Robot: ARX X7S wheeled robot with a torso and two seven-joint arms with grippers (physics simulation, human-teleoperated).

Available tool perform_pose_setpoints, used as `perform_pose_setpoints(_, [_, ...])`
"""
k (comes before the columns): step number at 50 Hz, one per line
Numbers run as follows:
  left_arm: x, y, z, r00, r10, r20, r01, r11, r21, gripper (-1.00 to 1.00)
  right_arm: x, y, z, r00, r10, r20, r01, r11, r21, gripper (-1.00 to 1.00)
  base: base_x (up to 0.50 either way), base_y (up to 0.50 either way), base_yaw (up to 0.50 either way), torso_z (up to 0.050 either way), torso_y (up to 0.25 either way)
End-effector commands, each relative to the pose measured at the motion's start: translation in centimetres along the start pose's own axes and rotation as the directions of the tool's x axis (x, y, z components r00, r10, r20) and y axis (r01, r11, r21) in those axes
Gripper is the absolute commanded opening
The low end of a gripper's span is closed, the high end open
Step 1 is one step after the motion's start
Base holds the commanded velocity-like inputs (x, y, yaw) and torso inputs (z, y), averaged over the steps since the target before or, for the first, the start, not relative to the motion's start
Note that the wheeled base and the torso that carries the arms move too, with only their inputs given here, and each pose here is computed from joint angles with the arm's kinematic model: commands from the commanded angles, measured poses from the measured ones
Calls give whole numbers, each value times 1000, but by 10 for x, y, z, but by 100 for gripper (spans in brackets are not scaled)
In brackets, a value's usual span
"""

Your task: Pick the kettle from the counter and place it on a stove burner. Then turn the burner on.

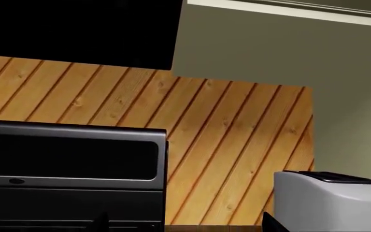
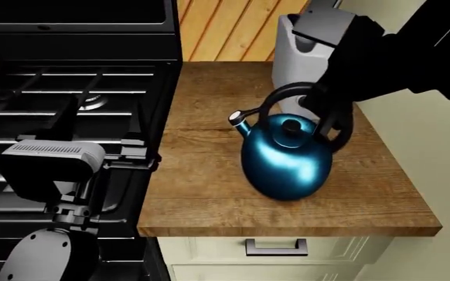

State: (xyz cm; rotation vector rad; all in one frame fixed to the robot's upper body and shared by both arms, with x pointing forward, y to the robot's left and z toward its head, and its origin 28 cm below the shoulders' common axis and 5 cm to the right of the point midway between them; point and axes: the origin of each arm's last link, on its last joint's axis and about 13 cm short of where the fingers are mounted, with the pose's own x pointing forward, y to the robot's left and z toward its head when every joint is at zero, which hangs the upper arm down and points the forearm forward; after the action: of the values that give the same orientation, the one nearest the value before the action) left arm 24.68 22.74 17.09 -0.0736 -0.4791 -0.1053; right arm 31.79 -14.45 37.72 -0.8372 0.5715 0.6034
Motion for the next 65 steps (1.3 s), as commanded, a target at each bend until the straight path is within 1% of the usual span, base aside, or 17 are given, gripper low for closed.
perform_pose_setpoints(1, [0, 0, 0, 1000, -2, -3, 2, 1000, 0, 100, -19, 0, 18, 999, 17, 49, -14, 998, -64, -100, 0, 0, 0, 0, 0])
perform_pose_setpoints(4, [0, 0, 1, 1000, -1, -1, 1, 1000, -2, 100, -29, -2, 31, 996, -3, 94, 12, 995, -94, -100, 0, 0, 0, 0, 0])
perform_pose_setpoints(11, [0, 3, 5, 1000, 11, 13, -11, 1000, -5, 100, -37, -5, 50, 991, -2, 137, 19, 992, -128, -100, 0, 0, 0, 0, 0])
perform_pose_setpoints(16, [2, 9, 11, 999, 42, 33, -42, 999, -3, 100, -36, -11, 61, 986, -7, 165, 26, 993, -116, -100, 0, 0, 0, 0, 0])
perform_pose_setpoints(24, [2, 14, 16, 996, 71, 51, -71, 997, -3, 100, -24, -13, 71, 979, -3, 206, 20, 996, -83, -100, 0, 0, 0, 0, 2])
perform_pose_setpoints(31, [2, 16, 18, 995, 80, 59, -80, 997, -7, 100, -21, -16, 81, 970, -18, 242, 41, 995, -92, -100, 0, 0, 0, 0, 0])
perform_pose_setpoints(39, [2, 19, 21, 994, 92, 67, -91, 996, -14, 100, -16, -16, 90, 967, -2, 257, 37, 991, -132, -100, 399, 361, 0, 0, 1])
perform_pose_setpoints(46, [2, 19, 22, 993, 94, 70, -93, 995, -19, 100, -16, -15, 94, 962, -5, 272, 47, 988, -147, -100, 396, 372, 0, 0, 1])
perform_pose_setpoints(54, [2, 18, 23, 993, 90, 71, -88, 996, -22, 100, -20, -13, 94, 963, -3, 270, 51, 984, -173, -100, 3, 500, 0, 0, 3])
perform_pose_setpoints(61, [2, 18, 24, 993, 87, 74, -85, 996, -25, 100, -26, -12, 98, 958, -14, 286, 68, 981, -180, -100, 0, 500, 0, 0, 0])
perform_pose_setpoints(65, [1, 18, 24, 993, 87, 75, -85, 996, -26, 100, -24, -11, 98, 956, -11, 294, 69, 980, -186, -100, 0, 500, 0, 0, 3])
